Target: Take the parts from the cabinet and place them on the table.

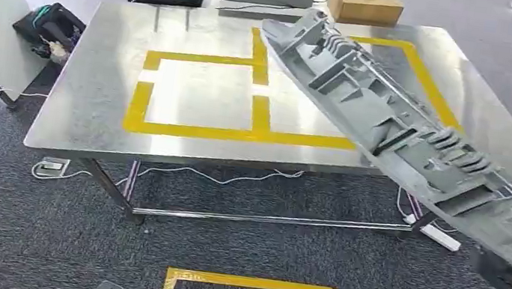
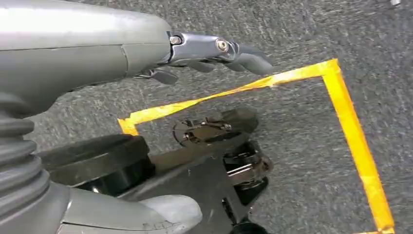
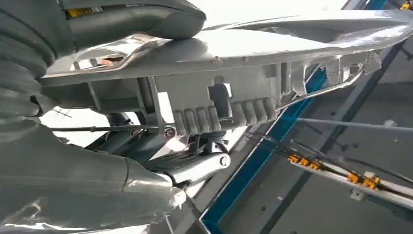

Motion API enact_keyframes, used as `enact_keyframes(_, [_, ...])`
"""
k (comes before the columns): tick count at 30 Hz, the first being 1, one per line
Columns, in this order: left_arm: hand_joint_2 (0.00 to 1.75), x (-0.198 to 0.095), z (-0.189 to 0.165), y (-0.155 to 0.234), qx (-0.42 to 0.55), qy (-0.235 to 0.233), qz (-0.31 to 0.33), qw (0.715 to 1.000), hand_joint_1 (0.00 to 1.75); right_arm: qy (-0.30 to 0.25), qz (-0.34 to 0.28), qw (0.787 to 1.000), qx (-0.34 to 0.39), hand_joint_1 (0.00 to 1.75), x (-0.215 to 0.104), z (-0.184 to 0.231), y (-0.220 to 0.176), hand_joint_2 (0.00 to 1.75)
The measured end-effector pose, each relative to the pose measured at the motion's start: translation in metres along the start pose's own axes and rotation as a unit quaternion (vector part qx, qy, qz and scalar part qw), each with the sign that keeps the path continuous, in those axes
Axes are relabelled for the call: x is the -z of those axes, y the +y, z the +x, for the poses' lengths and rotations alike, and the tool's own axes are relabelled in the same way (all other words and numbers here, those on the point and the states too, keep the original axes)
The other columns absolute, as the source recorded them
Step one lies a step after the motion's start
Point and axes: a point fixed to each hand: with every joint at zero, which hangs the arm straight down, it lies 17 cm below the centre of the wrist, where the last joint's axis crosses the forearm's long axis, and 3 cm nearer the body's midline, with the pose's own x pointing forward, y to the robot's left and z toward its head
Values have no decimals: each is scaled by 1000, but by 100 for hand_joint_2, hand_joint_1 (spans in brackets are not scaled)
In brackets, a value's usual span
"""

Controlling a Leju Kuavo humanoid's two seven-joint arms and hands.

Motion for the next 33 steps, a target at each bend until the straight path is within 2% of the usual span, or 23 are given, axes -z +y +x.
enact_keyframes(11, [175, -3, -8, 4, 6, 5, 5, 1000, 0, 7, 0, 1000, 1, 175, -3, -3, 0, 175])
enact_keyframes(19, [175, -2, -10, 26, 18, 1, 29, 999, 0, 6, 0, 1000, 17, 175, -2, -3, -1, 175])
enact_keyframes(33, [175, -4, -17, 37, 18, 8, 39, 999, 0, 1, 2, 1000, 20, 175, 1, -5, -1, 175])
